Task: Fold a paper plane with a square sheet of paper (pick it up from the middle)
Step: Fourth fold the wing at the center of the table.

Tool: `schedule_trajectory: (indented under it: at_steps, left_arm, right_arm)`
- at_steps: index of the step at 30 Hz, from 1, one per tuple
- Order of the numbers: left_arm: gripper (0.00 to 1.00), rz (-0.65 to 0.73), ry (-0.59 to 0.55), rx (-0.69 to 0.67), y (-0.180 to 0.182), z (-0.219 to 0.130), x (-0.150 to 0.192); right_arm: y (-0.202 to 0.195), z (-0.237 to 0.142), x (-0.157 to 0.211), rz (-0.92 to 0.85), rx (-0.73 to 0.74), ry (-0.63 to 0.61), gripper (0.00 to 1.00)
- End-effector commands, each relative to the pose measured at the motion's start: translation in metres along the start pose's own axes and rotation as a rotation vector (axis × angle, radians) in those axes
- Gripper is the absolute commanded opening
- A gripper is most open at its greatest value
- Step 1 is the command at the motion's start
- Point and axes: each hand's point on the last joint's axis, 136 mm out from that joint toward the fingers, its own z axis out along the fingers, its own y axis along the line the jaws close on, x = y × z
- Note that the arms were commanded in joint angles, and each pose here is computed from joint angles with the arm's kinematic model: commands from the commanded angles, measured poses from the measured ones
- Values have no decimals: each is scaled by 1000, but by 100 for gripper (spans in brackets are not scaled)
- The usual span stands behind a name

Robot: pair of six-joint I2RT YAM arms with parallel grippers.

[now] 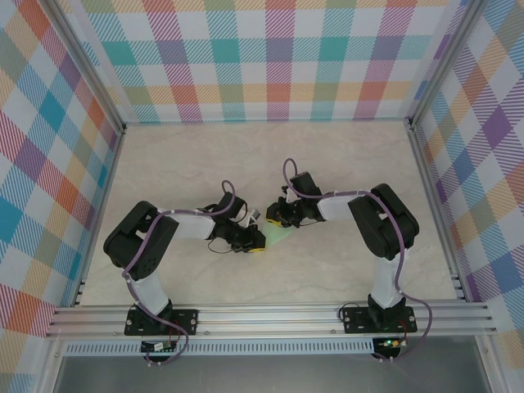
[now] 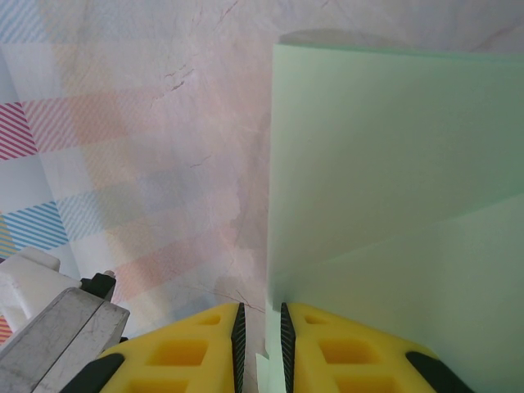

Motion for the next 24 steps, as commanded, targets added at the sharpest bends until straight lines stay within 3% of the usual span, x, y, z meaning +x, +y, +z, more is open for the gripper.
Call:
schedule_trajectory:
  at_steps: [1, 11, 18, 24]
  left_arm:
    - [14, -46, 46, -95, 27, 0, 23]
    - [10, -25, -13, -48, 8, -20, 25]
    - [11, 9, -134, 42, -31, -46, -9]
    - [13, 8, -126, 96, -46, -33, -33]
  right_arm:
    - [-62, 15, 26, 96, 167, 69, 22]
    - [-66, 16, 28, 103, 178, 71, 22]
    - [-64, 15, 27, 100, 173, 69, 22]
    - [-64, 17, 27, 103, 168, 70, 22]
